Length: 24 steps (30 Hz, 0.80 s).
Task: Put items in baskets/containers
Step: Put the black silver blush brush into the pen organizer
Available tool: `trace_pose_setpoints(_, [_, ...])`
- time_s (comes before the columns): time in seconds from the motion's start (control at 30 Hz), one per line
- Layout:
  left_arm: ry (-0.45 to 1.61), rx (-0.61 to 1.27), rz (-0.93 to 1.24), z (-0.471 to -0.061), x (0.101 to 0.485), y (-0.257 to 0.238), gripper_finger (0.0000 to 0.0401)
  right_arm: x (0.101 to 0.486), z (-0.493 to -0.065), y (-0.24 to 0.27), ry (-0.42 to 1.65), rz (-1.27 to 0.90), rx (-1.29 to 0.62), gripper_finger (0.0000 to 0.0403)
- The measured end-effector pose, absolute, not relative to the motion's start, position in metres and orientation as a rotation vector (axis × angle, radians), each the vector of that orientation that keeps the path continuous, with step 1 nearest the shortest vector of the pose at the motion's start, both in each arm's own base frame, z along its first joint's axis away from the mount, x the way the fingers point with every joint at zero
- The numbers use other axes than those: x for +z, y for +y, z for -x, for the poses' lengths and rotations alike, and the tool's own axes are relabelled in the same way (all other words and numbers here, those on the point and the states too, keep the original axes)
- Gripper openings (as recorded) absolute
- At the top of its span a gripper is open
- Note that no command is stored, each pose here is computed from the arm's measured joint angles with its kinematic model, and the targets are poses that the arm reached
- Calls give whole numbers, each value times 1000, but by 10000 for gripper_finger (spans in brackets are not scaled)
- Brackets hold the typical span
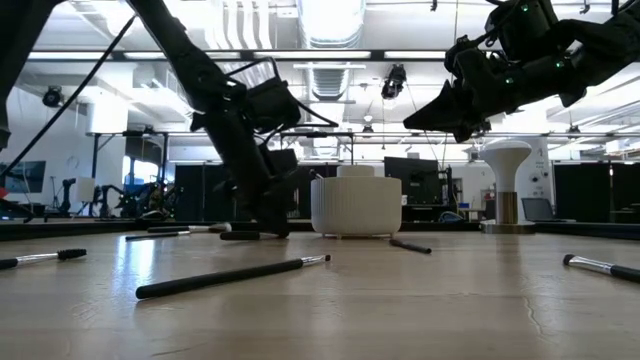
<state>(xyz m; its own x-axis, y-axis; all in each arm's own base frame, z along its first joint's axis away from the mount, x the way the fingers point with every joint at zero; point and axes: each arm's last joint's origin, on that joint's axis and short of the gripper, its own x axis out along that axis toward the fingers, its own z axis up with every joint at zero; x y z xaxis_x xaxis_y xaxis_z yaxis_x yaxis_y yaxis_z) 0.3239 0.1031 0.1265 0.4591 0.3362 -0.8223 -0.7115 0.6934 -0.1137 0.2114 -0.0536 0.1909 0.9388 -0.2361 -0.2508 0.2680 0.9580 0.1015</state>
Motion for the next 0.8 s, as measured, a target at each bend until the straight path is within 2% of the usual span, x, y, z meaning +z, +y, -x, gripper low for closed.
trace_pose_setpoints(0.07, [892,668,479,-323,126,102,10,191,-211,-54,239,-135,-258,8])
trace_pose_setpoints(0.33, [880,670,459,-309,155,96,1,191,-211,-54,240,-132,-258,8])
trace_pose_setpoints(0.57, [649,799,362,-289,213,91,0,191,-211,-54,242,-131,-258,8])
trace_pose_setpoints(0.67, [455,825,312,-283,235,91,0,191,-211,-54,241,-131,-258,8])
trace_pose_setpoints(0.8, [205,764,237,-281,250,91,0,191,-211,-54,241,-131,-258,8])
